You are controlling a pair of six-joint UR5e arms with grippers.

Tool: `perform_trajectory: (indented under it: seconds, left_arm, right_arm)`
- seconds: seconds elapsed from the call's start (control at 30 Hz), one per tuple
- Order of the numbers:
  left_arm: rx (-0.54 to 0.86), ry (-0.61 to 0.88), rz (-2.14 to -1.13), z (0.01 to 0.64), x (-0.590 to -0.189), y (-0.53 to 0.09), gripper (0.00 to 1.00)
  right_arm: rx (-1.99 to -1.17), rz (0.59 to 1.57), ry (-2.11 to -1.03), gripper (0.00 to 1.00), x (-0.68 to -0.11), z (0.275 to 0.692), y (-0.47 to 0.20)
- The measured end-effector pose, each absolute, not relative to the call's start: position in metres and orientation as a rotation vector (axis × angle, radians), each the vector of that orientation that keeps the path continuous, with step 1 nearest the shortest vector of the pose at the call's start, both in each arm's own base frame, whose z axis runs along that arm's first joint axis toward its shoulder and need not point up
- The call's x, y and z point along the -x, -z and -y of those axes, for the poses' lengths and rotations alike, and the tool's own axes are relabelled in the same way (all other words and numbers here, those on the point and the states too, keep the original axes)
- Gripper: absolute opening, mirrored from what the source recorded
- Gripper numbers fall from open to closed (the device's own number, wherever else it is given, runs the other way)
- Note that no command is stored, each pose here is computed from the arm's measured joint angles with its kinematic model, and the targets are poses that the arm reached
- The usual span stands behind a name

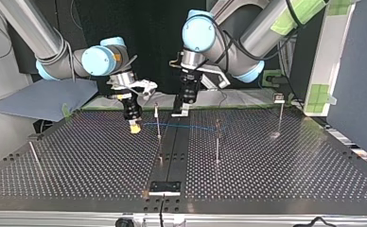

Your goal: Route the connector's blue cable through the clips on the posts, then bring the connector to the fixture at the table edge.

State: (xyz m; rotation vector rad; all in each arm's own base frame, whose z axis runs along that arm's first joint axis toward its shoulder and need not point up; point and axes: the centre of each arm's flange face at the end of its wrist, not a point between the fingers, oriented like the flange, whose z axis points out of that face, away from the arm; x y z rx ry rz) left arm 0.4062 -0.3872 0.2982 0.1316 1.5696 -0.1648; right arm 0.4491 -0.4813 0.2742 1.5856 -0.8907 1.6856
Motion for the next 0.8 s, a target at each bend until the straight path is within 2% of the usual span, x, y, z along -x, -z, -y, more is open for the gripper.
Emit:
perform_trajectory:
  seconds: [0.8]
  left_arm:
    - [0.075, -0.01, -1.534, 0.371, -0.45, -0.311, 1.0]
  right_arm:
    - [-1.592, 0.888, -1.686, 0.0, -0.451, 0.48, -0.274]
